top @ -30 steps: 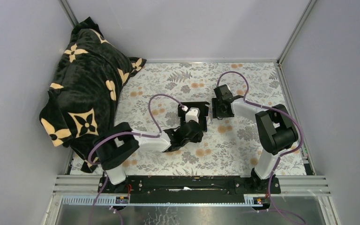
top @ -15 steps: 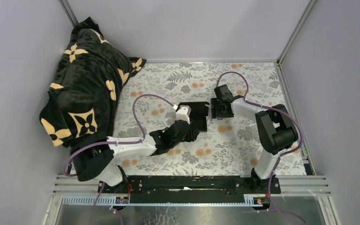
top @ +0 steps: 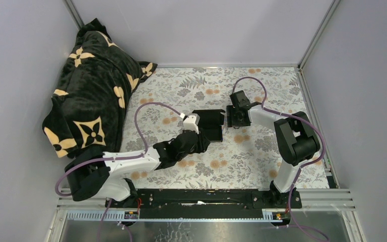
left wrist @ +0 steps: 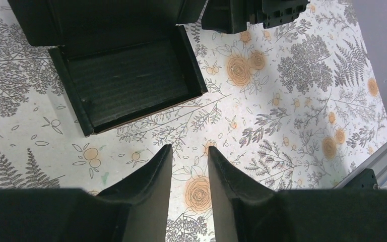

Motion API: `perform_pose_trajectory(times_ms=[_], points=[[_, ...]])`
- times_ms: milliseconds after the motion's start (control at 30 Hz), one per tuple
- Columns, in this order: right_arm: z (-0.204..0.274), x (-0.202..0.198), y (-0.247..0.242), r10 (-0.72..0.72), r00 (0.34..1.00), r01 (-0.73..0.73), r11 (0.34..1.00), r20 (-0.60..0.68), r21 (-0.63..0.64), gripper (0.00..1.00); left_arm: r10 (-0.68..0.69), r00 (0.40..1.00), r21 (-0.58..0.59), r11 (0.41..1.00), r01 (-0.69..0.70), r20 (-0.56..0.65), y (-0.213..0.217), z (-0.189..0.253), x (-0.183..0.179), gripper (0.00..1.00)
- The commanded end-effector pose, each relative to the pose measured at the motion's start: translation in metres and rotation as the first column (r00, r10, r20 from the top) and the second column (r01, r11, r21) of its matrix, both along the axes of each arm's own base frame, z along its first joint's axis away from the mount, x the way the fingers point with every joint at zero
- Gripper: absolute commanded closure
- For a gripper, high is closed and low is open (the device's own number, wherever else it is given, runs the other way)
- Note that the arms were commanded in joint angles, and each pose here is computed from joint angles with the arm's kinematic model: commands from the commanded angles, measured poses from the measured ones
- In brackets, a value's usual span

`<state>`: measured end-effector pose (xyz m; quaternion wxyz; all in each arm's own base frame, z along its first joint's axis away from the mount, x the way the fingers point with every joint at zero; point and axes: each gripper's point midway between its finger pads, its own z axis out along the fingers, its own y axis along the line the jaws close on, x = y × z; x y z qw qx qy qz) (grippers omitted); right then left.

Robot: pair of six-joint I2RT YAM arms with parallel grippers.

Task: Fold the paper box
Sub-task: Adjust the paper box at the center of the board, then pick up the product from the center of the board.

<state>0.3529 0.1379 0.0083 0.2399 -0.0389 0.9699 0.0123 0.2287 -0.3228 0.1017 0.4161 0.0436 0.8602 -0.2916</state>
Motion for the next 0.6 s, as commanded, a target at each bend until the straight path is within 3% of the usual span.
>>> perform_pose_trajectory(times_ms=[0,567], points=[[-0.035,-0.041,-0.009,0.005,0.983,-0.013,0.999,-0.182,-0.043,0.38,0.049,0.998,0.008,0.999,-0.049,0.028,0.015,0.007,0.005,0.61],[-0.030,-0.043,-0.014,-0.017,0.983,0.004,0.998,-0.184,-0.067,0.45,0.071,0.997,-0.003,0.998,-0.070,0.040,0.030,0.012,0.001,0.60]])
